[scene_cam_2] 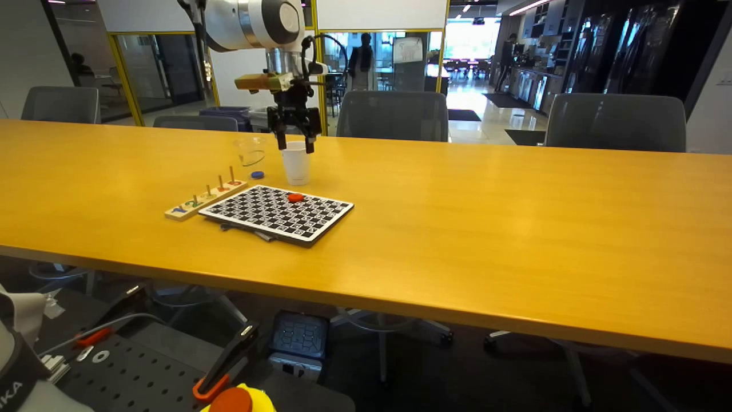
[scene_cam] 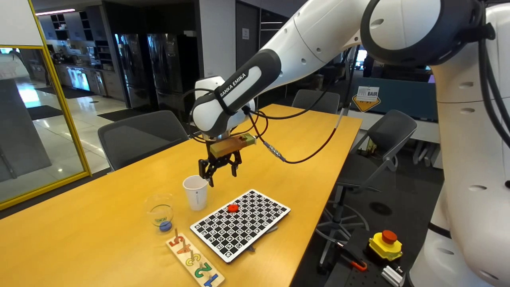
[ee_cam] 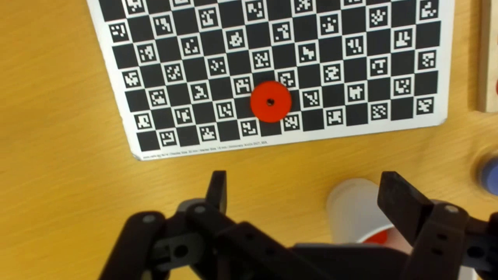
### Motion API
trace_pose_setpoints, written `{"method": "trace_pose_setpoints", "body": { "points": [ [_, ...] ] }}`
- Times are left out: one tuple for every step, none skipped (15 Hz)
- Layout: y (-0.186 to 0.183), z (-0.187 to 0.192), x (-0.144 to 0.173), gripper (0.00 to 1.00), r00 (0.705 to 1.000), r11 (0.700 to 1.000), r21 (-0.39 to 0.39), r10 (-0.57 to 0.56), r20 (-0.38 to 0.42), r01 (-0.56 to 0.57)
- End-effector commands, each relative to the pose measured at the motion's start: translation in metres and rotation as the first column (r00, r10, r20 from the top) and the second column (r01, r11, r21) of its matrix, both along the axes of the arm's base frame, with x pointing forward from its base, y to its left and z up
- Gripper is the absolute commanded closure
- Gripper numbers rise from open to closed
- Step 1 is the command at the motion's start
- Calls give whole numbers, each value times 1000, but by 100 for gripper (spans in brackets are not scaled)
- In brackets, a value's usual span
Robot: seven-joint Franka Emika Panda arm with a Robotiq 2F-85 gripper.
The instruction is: Put the blue ring in the clear cup and the orange rings in the white cup
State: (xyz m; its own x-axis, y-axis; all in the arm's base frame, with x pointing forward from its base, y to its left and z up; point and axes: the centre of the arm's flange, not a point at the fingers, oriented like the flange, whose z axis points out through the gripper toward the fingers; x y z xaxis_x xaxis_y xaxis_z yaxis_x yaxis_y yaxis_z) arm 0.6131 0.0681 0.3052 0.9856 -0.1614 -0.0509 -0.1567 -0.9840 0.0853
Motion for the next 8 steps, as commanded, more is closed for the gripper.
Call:
{"method": "trace_pose_setpoints", "body": {
  "points": [
    [-20, -16, -6, 0, 1000, 1000, 11, -13, -23, 13],
    [-24, -22, -7, 0, 999, 1000, 14, -18, -32, 18],
    [-27, -28, -6, 0, 999, 1000, 21, -21, -41, 22],
    [-30, -33, -5, 0, 998, 999, 24, -24, -51, 25],
    [-32, -38, -4, 0, 998, 999, 28, -26, -60, 28],
    [-34, -44, -4, 0, 997, 999, 35, -25, -67, 27],
    [-35, -49, -4, 0, 997, 999, 42, -18, -70, 21],
    [-35, -54, -4, 0, 997, 999, 49, -12, -72, 16]
  ]
}}
